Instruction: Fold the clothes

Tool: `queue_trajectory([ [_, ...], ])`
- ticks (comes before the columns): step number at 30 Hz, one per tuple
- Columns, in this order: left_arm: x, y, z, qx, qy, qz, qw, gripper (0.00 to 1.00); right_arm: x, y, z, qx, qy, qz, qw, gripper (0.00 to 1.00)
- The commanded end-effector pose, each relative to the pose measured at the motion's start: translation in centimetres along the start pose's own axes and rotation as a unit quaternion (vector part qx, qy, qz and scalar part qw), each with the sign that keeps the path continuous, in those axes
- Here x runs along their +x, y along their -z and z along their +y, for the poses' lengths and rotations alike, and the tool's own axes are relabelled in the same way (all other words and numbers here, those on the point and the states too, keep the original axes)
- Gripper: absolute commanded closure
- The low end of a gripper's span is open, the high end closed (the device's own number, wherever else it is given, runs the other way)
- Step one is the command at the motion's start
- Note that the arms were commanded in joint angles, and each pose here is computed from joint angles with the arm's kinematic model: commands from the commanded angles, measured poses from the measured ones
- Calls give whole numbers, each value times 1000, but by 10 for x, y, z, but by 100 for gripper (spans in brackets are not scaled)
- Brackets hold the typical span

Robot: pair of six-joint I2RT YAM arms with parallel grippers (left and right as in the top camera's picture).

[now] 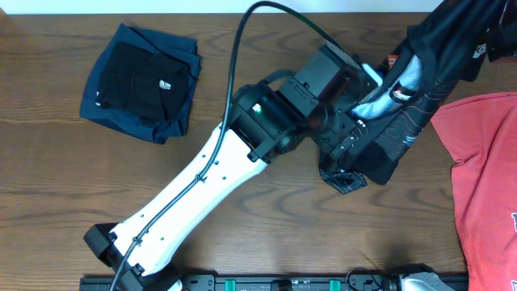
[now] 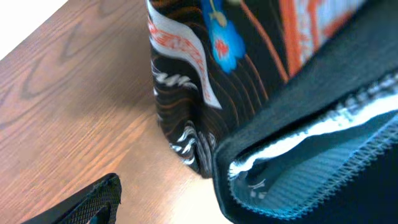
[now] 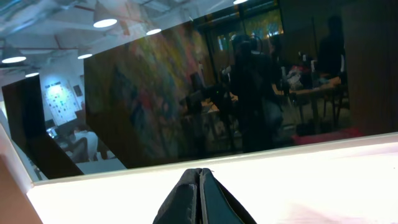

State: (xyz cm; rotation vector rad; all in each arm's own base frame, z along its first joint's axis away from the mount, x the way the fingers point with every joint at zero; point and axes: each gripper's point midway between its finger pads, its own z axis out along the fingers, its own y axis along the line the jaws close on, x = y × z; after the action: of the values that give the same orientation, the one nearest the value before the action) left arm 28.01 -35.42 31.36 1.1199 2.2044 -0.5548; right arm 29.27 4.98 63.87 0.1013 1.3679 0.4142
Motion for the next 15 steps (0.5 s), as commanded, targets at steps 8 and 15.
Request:
queue_trajectory([
  [8, -12, 20, -54, 171, -27, -35, 984, 58, -8, 5, 4, -3, -6, -12, 1000, 99],
  [15, -12, 24, -56, 177, -36, -40, 983, 94, -8, 5, 1, 4, -6, -12, 1000, 99],
])
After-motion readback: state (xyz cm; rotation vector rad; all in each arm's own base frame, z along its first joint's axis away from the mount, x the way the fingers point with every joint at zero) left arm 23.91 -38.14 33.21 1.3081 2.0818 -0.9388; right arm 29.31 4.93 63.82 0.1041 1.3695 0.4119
